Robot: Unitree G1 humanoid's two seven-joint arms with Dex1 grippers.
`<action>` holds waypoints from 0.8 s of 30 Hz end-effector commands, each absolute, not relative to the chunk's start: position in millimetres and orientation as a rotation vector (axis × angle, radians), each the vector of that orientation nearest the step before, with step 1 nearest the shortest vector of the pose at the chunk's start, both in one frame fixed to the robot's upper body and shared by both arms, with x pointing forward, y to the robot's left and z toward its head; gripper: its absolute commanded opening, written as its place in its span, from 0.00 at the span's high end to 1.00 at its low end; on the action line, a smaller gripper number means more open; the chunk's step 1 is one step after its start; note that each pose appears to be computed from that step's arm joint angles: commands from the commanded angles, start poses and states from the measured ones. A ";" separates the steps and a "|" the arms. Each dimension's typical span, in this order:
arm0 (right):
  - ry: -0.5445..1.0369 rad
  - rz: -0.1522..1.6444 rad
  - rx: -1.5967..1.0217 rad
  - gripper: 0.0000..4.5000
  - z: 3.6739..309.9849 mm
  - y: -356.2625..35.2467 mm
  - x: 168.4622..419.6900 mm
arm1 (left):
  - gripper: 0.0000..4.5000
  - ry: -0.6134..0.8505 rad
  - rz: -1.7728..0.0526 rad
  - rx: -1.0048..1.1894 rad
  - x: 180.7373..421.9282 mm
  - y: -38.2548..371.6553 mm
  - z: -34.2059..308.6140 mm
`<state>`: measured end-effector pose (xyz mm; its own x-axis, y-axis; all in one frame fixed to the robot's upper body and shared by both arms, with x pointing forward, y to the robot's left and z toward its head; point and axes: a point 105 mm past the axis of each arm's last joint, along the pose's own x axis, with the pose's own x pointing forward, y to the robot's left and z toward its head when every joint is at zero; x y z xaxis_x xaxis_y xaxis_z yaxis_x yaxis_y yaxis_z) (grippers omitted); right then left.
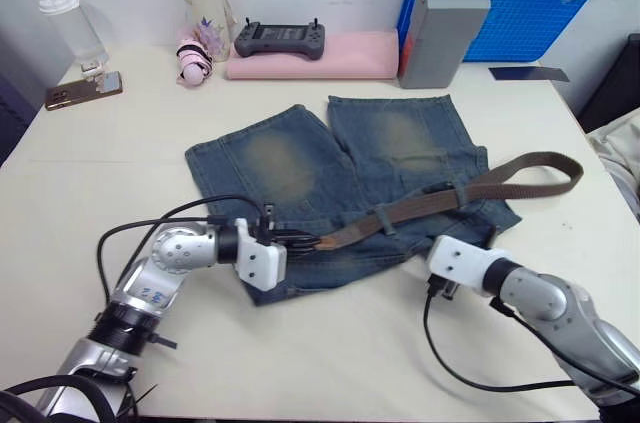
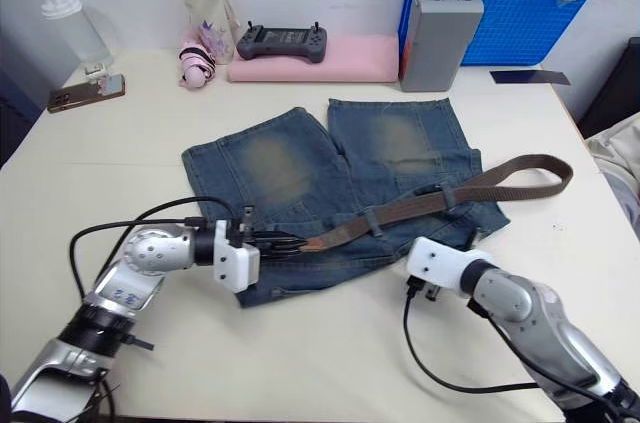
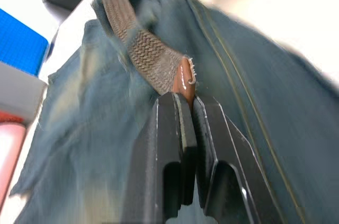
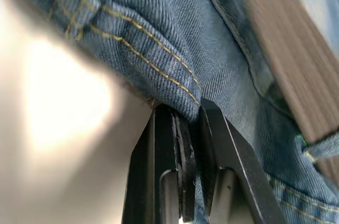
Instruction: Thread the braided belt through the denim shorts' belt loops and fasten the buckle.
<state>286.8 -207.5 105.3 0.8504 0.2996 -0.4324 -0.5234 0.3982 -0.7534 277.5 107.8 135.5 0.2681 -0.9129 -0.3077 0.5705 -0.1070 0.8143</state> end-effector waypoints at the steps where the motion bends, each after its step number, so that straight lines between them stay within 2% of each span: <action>1: 0.322 0.433 -1.049 0.99 105.5 -236.9 289.5 | 1.00 -0.466 -1.309 1.126 265.1 123.4 148.7; 10: 0.325 0.432 -1.000 0.99 103.3 -235.6 293.3 | 1.00 -0.488 -1.306 1.143 244.7 139.3 156.7; 14: 0.317 0.470 -0.960 0.99 105.2 -229.1 292.8 | 1.00 -0.469 -1.290 1.138 242.7 144.1 152.8; 18: 0.259 0.491 -0.860 0.99 127.2 -220.4 291.4 | 1.00 -0.475 -1.251 1.129 245.1 147.6 157.6; 21: 0.226 0.526 -0.734 0.73 150.7 -214.5 287.6 | 1.00 -0.486 -1.233 1.133 245.4 149.7 161.2; 24: 0.217 0.568 -0.593 0.41 171.3 -208.6 282.1 | 1.00 -0.499 -1.216 1.138 245.8 151.2 164.5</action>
